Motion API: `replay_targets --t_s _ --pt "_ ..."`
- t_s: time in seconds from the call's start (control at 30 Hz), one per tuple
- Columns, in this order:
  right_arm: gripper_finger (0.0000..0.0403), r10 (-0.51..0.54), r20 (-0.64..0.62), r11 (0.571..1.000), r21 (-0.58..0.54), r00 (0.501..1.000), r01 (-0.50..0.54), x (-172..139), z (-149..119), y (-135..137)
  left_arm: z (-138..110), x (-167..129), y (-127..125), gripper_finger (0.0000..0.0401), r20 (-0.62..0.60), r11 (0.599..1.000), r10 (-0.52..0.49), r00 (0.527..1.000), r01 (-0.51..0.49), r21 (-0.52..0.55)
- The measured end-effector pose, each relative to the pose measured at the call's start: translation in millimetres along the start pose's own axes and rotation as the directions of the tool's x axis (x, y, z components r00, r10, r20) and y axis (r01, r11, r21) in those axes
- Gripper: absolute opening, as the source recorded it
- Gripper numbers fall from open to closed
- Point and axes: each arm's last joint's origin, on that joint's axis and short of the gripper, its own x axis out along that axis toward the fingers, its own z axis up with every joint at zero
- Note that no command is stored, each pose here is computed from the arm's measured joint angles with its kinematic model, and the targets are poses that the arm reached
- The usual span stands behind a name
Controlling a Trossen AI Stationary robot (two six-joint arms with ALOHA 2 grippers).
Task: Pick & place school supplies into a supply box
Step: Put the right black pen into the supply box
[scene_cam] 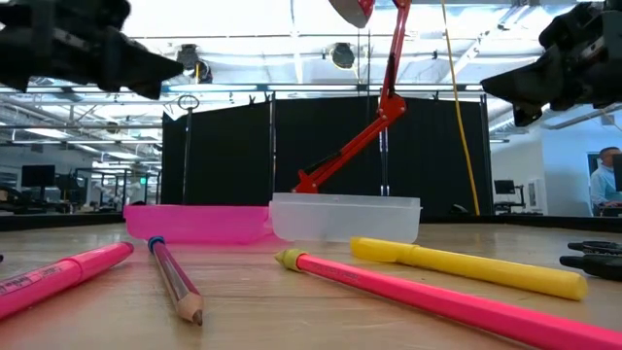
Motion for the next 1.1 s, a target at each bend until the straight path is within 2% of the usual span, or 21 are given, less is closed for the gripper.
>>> replay_targets --t_s 0.13,0.23,0.37,0.5,0.57,0.63,0.7,0.8,0.87,1.0,1.1 --pt "0.0 -0.003 -0.014 1.0 -0.001 1.0 0.003 1 -1 0 -10 -15 0 0.0003 0.102 0.998 0.005 0.995 -0.01 0.055" --pt "0.0 -0.004 -0.014 1.0 -0.007 1.0 0.004 1 -1 0 -18 -21 0 0.0003 0.132 0.997 -0.05 0.99 0.042 0.061" --pt "0.0 -0.004 -0.028 0.999 -0.054 1.0 0.003 2 -2 0 -28 -25 -2 0.0003 0.114 0.991 -0.129 0.985 0.123 0.054" --pt "0.0 -0.007 -0.007 0.998 -0.058 1.0 0.006 4 0 1 -33 -25 -4 0.0002 0.069 0.987 -0.157 0.985 0.153 0.057" --pt "0.0 -0.005 0.061 0.999 -0.034 0.998 0.007 6 7 2 -34 -25 -3 0.0006 0.058 0.989 -0.141 0.988 0.137 0.062" --pt "0.0 -0.008 0.061 0.999 -0.031 0.998 0.01 8 9 4 -34 -25 -2 0.0012 0.051 0.995 -0.085 0.995 0.082 0.062" --pt "0.0 -0.019 -0.036 0.999 -0.028 0.999 0.018 11 6 6 -34 -24 0 0.0017 0.043 0.998 -0.027 0.999 0.024 0.061" --pt "0.0 0.004 -0.087 0.999 0.036 0.996 -0.001 18 40 18 -34 -24 2 0.0015 0.03 0.997 0.05 0.998 -0.052 0.06" --pt "0.0 0.012 -0.195 0.999 0.052 0.981 -0.002 29 53 30 -35 -25 4 0.0009 0.023 0.993 0.098 0.995 -0.099 0.058" --pt "0.0 -0.005 -0.427 0.999 0.036 0.904 0.023 56 78 66 -34 -25 6 0.0004 0.019 0.982 0.177 0.984 -0.178 0.057" --pt "0.0 -0.013 -0.576 0.998 0.038 0.818 0.042 78 100 105 -32 -25 7 0.0015 0.036 0.98 0.188 0.982 -0.19 0.056"
